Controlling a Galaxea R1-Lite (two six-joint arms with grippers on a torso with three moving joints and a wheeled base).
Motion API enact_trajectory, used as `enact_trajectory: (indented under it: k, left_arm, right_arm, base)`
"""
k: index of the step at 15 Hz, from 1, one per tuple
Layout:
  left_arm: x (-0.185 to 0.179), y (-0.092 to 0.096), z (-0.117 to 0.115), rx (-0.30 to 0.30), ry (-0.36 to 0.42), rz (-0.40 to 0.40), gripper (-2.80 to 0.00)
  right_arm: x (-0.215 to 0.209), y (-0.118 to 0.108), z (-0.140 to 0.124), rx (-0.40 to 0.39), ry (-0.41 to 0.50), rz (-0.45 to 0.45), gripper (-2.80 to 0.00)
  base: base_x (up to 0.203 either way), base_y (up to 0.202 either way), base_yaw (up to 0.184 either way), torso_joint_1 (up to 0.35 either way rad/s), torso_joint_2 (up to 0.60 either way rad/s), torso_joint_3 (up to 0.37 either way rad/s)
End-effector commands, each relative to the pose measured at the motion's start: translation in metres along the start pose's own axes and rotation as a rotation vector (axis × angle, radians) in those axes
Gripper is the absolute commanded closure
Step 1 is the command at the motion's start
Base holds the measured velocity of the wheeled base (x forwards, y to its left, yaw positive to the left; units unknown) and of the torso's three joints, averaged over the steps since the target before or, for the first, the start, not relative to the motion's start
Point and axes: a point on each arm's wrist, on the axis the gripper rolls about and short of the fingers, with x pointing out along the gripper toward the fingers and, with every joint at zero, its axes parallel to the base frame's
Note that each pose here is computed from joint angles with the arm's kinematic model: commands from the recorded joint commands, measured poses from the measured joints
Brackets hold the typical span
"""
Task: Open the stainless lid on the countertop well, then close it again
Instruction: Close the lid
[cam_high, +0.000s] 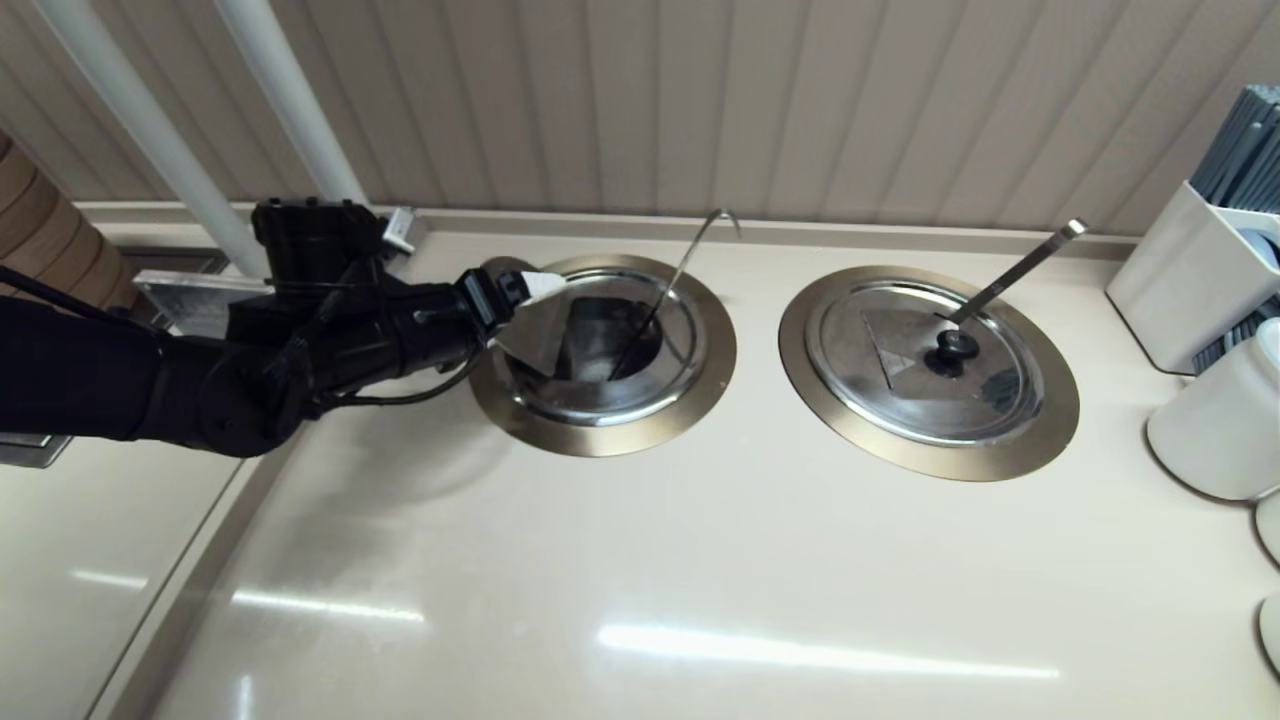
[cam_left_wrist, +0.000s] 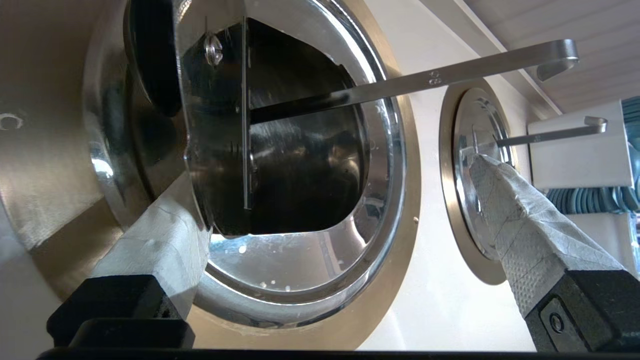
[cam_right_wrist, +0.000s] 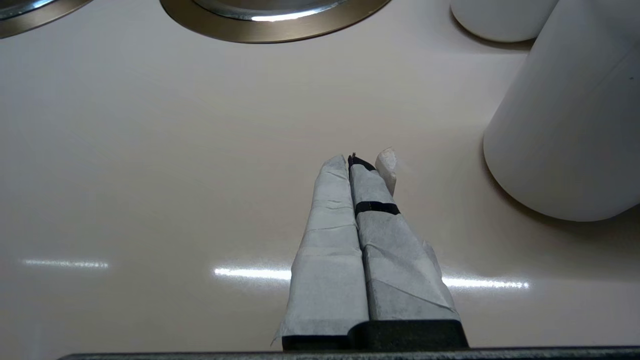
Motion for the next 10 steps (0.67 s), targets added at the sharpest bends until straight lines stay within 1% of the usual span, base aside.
enact_trajectory:
  k: [1, 3, 10]
  left_arm:
    - [0.005, -0.005, -0.003, 0.0, 0.004, -0.01, -2.8]
    - [0.01, -0.011, -0.007, 0.004, -0.008, 0.0, -2.8]
    - [0.005, -0.029, -0.009, 0.015, -0.008, -0.037, -2.8]
  right_arm:
    - [0.0, 0.0, -0.001, 0.001, 0.004, 0.0, 0.0]
    - [0.0, 0.0, -0.001, 0.001, 0.004, 0.0, 0.0]
    - [0.0, 0.0, -0.001, 0.001, 0.004, 0.0, 0.0]
  base:
    - [0.0, 0.0, 0.0, 0.0, 0.0, 0.0]
    - [0.0, 0.0, 0.0, 0.0, 0.0, 0.0]
    - [0.0, 0.0, 0.0, 0.0, 0.0, 0.0]
